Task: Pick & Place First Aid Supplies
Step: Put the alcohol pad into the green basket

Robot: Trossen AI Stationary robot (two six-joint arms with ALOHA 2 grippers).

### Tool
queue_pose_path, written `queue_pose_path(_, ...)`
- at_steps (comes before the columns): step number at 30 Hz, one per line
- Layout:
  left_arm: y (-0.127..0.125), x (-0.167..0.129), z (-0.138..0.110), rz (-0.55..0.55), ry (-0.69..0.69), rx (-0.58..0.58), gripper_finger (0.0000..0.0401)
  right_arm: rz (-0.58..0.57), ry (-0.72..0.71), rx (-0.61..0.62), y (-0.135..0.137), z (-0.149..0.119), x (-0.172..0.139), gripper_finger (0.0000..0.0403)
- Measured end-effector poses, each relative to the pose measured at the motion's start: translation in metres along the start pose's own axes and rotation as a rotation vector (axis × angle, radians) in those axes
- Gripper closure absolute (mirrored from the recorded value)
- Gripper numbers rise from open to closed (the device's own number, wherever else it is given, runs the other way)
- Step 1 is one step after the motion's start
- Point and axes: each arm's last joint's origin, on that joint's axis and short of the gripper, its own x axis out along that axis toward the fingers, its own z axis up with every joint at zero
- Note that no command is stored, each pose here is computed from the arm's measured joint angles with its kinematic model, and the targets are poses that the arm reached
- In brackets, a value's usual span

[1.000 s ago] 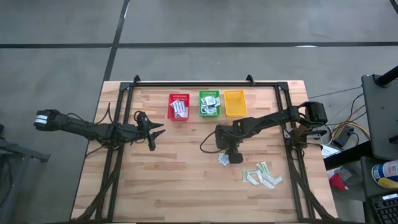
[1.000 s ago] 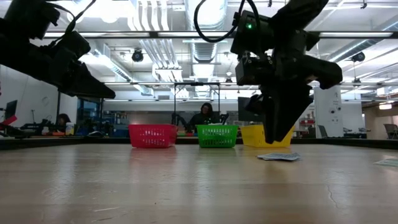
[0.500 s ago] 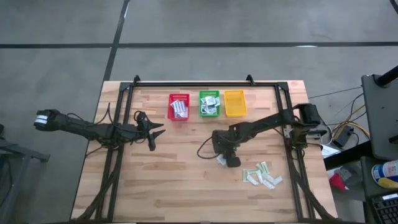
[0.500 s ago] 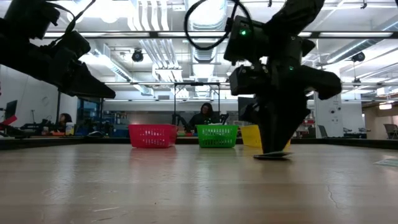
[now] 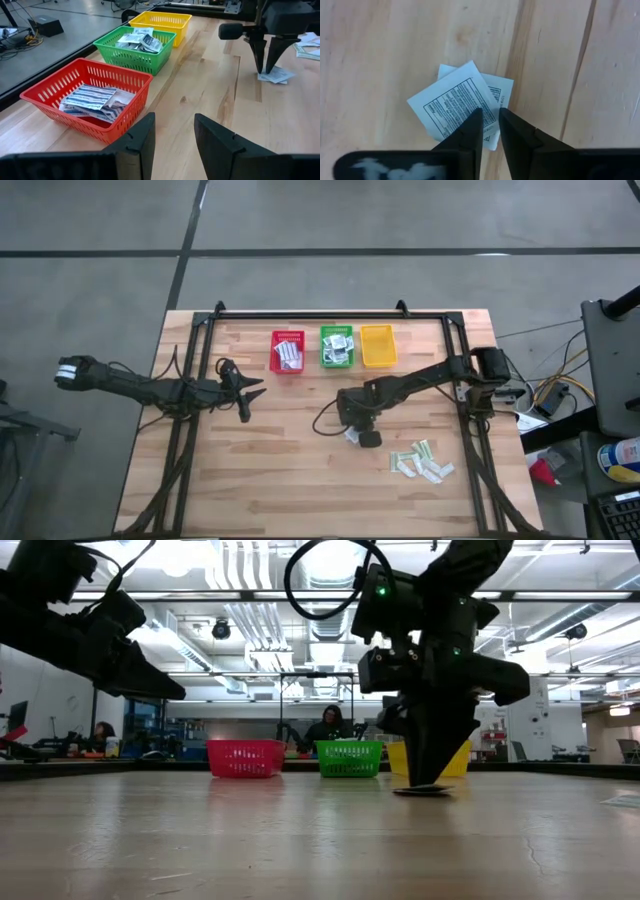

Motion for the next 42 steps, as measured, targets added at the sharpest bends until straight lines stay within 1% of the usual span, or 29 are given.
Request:
queue_pose_path(8, 0.000, 0.000, 0.000, 0.000, 0.000, 0.000, 0.0268, 0.002, 0.020, 0.011, 0.000, -0.002, 0.000, 0.0382)
queue_pose_path(13, 0.000, 0.000, 0.000, 0.000, 0.000, -0.001, 0.0268, 0.011, 0.015, 0.015, 0.000, 0.001, -0.003, 0.0387)
queue_pose_path(17, 0.000, 0.000, 0.000, 0.000, 0.000, -0.001, 0.0268, 0.020, 0.004, 0.009, 0.001, 0.010, -0.014, 0.0374)
queue_pose_path(24, 0.000, 0.000, 0.000, 0.000, 0.000, -0.002, 0.0268, 0.117, 0.027, -0.033, 0.012, 0.023, -0.032, 0.0334)
queue_pose_path(27, 0.000, 0.000, 0.000, 0.000, 0.000, -0.004, 0.0268, 0.160, 0.051, -0.061, 0.023, 0.022, -0.032, 0.0319)
queue_pose_path(32, 0.000, 0.000, 0.000, 0.000, 0.000, -0.006, 0.0268, 0.176, 0.111, -0.090, 0.038, 0.014, -0.027, 0.0300)
queue_pose_path(35, 0.000, 0.000, 0.000, 0.000, 0.000, -0.006, 0.0268, 0.156, 0.099, -0.110, 0.040, 0.015, -0.027, 0.0293)
queue_pose_path(37, 0.000, 0.000, 0.000, 0.000, 0.000, -0.006, 0.0268, 0.086, 0.090, -0.144, 0.041, 0.016, -0.025, 0.0291)
queue_pose_path(39, 0.000, 0.000, 0.000, 0.000, 0.000, -0.006, 0.0268, 0.046, 0.084, -0.186, 0.041, 0.017, -0.023, 0.0291)
queue_pose_path(42, 0.000, 0.000, 0.000, 0.000, 0.000, -0.016, 0.0268, 0.038, 0.094, -0.203, 0.041, 0.016, -0.019, 0.0293)
